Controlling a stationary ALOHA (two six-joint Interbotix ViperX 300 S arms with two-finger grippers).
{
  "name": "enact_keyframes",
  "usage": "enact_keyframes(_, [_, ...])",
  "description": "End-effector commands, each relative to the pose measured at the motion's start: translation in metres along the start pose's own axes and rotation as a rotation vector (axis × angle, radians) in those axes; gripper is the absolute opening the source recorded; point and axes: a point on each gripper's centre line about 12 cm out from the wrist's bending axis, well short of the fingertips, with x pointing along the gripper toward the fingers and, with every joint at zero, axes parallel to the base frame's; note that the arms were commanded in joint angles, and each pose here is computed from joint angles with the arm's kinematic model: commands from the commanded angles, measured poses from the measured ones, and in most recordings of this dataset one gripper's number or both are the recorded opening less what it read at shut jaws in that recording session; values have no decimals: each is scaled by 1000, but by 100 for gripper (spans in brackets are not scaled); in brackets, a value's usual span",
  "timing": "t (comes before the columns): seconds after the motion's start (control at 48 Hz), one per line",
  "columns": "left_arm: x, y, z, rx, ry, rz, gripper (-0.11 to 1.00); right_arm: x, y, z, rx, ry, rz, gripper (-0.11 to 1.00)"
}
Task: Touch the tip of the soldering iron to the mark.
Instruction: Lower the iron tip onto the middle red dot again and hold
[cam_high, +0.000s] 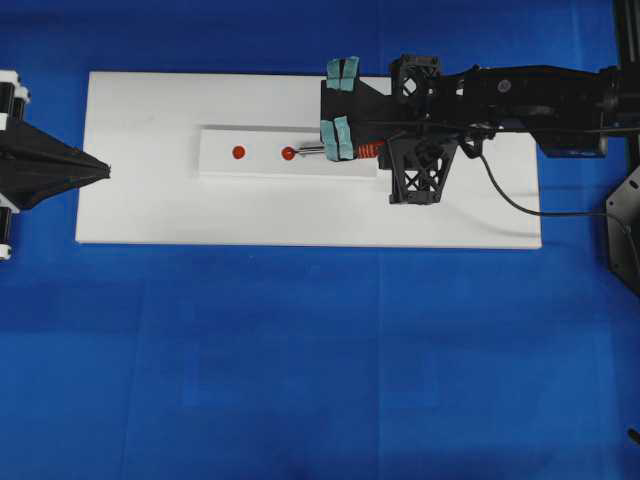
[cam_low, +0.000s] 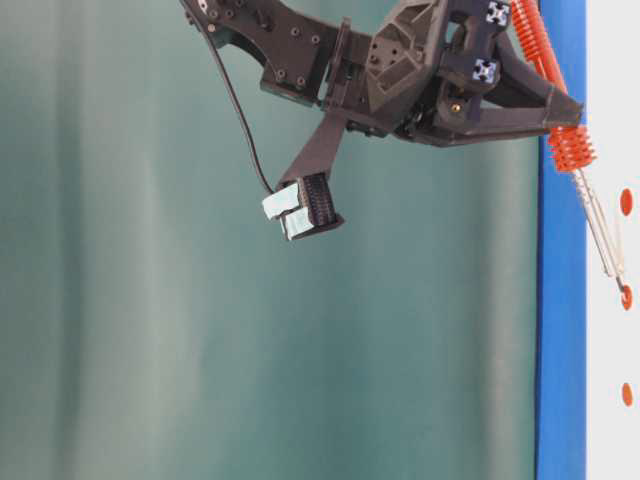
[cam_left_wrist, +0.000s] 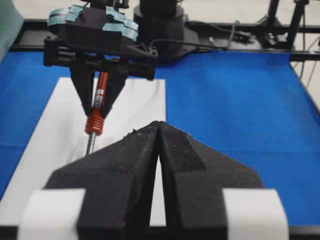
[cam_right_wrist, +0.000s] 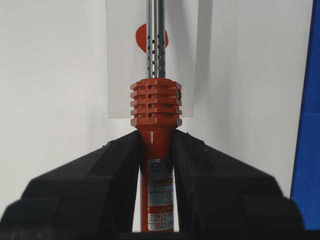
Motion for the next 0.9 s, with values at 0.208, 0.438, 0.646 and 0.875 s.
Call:
enact_keyframes(0.208, [1, 0, 5, 3, -14, 1, 0, -7, 0, 6, 7, -34, 2, 7])
enact_keyframes(0.438, [1, 0, 5, 0, -14, -1, 0, -7, 0, 6, 9, -32, 4, 7])
enact_keyframes(0.646, [1, 0, 5, 0, -15, 1, 0, -6, 0, 6, 11, -33, 6, 7])
enact_keyframes(0.875, [1, 0, 5, 0, -15, 1, 0, -4, 0, 6, 11, -33, 6, 7])
